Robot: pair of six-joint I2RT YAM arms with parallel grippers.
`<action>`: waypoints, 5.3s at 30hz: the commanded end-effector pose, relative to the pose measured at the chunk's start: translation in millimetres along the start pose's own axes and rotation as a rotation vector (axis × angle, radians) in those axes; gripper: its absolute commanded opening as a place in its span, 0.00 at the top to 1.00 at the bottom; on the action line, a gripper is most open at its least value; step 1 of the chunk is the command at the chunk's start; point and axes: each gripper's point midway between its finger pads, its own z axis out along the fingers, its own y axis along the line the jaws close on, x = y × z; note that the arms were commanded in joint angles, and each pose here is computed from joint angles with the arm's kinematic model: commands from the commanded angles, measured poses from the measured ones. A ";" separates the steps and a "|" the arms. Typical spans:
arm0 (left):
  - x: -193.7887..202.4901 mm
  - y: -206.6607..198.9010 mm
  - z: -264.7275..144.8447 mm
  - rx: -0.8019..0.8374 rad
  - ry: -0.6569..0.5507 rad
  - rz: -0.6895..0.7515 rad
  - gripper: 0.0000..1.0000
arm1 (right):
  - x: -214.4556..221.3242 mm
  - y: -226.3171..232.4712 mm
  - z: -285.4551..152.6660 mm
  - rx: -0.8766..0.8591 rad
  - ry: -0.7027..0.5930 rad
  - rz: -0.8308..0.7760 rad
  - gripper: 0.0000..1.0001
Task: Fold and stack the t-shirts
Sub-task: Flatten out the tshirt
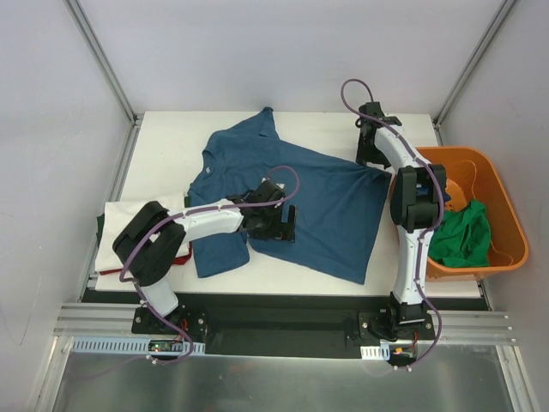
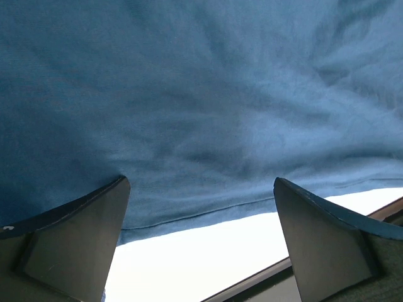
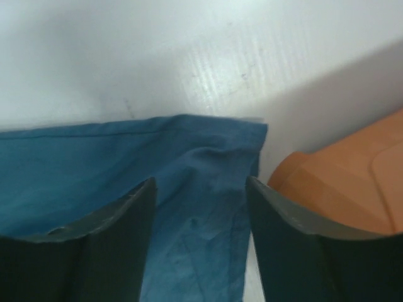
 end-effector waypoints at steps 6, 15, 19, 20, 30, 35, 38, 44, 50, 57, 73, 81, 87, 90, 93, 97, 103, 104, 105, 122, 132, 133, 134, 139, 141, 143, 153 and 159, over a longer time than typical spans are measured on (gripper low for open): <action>-65.1 -33.3 -64.4 0.084 -0.237 0.101 0.01 | -26.0 17.0 -109.3 -0.256 -0.150 -0.026 0.19; -116.6 18.7 -76.1 0.019 -0.315 0.005 0.01 | 64.9 43.9 -113.8 -0.420 0.037 0.005 0.04; -123.1 44.3 -62.2 -0.012 -0.283 -0.039 0.01 | 95.3 33.8 -103.8 -0.381 0.088 0.002 0.03; -128.9 46.1 -60.8 -0.011 -0.284 -0.046 0.00 | 99.2 27.8 -100.6 -0.348 0.090 0.008 0.02; -155.9 101.2 -15.8 -0.083 -0.213 -0.155 0.01 | 117.6 5.1 -73.4 -0.167 0.149 -0.004 0.31; -144.9 138.7 -6.7 -0.148 -0.172 -0.240 0.01 | 104.9 13.2 -57.4 -0.158 0.160 0.003 0.40; -139.5 155.3 -7.2 -0.193 -0.167 -0.268 0.01 | 102.9 21.2 -47.0 -0.175 0.180 -0.005 0.40; -132.8 173.9 -11.8 -0.237 -0.168 -0.316 0.01 | 85.7 45.9 -36.5 -0.250 0.177 0.004 0.38; -129.8 175.7 -14.1 -0.238 -0.165 -0.325 0.01 | 76.7 65.3 -29.1 -0.330 0.175 0.043 0.37; -138.5 162.4 -28.7 -0.189 -0.198 -0.316 0.01 | 86.1 62.4 -18.8 -0.311 0.199 0.067 0.55; -151.2 141.4 -35.1 -0.110 -0.213 -0.305 0.01 | 79.3 17.5 -50.3 -0.156 0.120 0.081 0.95; -153.6 134.9 -37.1 -0.088 -0.214 -0.292 0.01 | 86.7 2.2 -56.5 -0.093 0.143 0.059 0.97; -155.5 129.4 -44.1 -0.074 -0.227 -0.276 0.01 | 95.5 -31.2 -69.2 0.049 0.157 0.051 0.96; -155.6 126.2 -46.1 -0.065 -0.229 -0.270 0.01 | 92.2 -40.7 -66.3 0.101 0.148 0.049 0.95; -155.8 123.7 -48.2 -0.057 -0.232 -0.263 0.01 | 89.9 -42.6 -55.1 0.130 0.170 0.042 0.95; -154.2 124.8 -50.6 -0.064 -0.236 -0.258 0.01 | 95.6 -36.5 -45.6 0.128 0.211 0.020 0.79; -158.1 120.3 -55.9 -0.051 -0.249 -0.245 0.01 | 76.9 -14.9 -74.8 0.028 0.112 -0.088 0.48; -158.9 119.7 -56.2 -0.048 -0.251 -0.245 0.01 | 74.9 -11.8 -80.4 0.015 0.099 -0.102 0.44; -160.9 118.8 -57.4 -0.046 -0.255 -0.244 0.01 | 71.9 -10.7 -89.6 -0.001 0.079 -0.108 0.40; -124.0 126.6 -43.7 -0.055 -0.173 -0.281 0.01 | 163.1 68.9 -100.1 -0.330 0.202 -0.152 0.04; -122.5 154.4 -22.9 -0.155 -0.151 -0.320 0.01 | 151.0 53.8 -41.5 -0.244 0.318 -0.095 0.04; -125.0 157.2 -21.4 -0.158 -0.152 -0.325 0.01 | 147.8 54.0 -39.8 -0.250 0.324 -0.111 0.04; -126.3 159.0 -19.1 -0.153 -0.147 -0.329 0.01 | 137.7 59.4 -37.8 -0.265 0.310 -0.120 0.04; -146.4 161.2 -5.9 -0.133 -0.145 -0.326 0.01 | 101.9 64.5 -31.0 -0.292 0.296 -0.128 0.04; -157.8 159.2 -4.6 -0.119 -0.152 -0.319 0.01 | 81.8 68.9 -27.9 -0.315 0.268 -0.113 0.04; -168.3 154.0 -9.7 -0.103 -0.167 -0.303 0.01 | 67.9 71.8 -29.0 -0.334 0.239 -0.107 0.04; -156.5 91.1 -105.1 0.010 -0.329 -0.206 0.01 | 45.6 61.7 -131.6 -0.432 -0.047 -0.114 0.04; -40.0 81.0 -126.9 -0.030 -0.325 -0.240 0.01 | 110.9 41.0 -185.3 -0.499 -0.202 -0.025 0.04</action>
